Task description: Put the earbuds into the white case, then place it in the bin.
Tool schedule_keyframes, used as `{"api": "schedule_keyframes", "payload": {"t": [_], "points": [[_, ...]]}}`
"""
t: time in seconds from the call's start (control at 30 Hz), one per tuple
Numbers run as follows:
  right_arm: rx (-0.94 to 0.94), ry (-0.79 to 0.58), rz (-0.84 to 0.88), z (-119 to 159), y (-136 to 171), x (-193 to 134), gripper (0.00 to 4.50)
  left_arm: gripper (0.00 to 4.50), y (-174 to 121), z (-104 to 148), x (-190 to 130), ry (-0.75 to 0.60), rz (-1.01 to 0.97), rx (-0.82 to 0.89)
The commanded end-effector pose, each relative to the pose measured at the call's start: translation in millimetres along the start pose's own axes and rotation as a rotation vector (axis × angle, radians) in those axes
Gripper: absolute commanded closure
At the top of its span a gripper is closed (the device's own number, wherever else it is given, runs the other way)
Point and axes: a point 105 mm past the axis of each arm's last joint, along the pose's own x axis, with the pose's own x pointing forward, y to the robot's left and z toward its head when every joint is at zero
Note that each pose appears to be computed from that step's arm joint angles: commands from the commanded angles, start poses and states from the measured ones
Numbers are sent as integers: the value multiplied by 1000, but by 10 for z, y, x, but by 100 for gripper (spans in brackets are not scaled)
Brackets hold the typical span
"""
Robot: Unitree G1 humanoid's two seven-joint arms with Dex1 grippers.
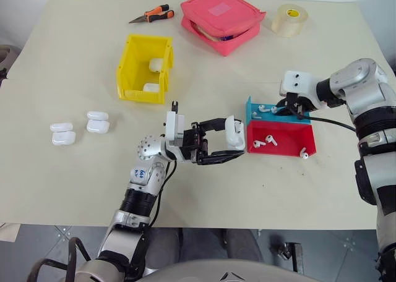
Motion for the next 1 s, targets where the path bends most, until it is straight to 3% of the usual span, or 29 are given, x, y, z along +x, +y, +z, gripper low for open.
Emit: {"api": "schedule_keyframes", "payload": {"t": [0.03, 0.3, 0.5, 0.73, 0.83, 0.87, 1.0], "points": [[8, -6, -10, -25, 13, 34, 397, 169, -23, 73, 24, -23, -6, 25], [43, -97, -63, 54, -46, -203, 397, 169, -20, 75, 22, -22, -6, 23], [125, -331, -147, 258, 30, -640, 397, 169, 12, 80, 32, -32, -1, 12], [304, -684, -233, 466, 323, -950, 397, 169, 37, 67, 58, -35, -23, -14], [499, -1103, -245, 804, 541, -1084, 397, 169, 107, 79, 78, -47, -12, -21], [547, -1171, -243, 857, 630, -1073, 397, 169, 126, 80, 82, -50, -9, -23], [609, -1287, -184, 1049, 953, -1012, 397, 169, 171, 76, 79, -49, -8, -23]]}}
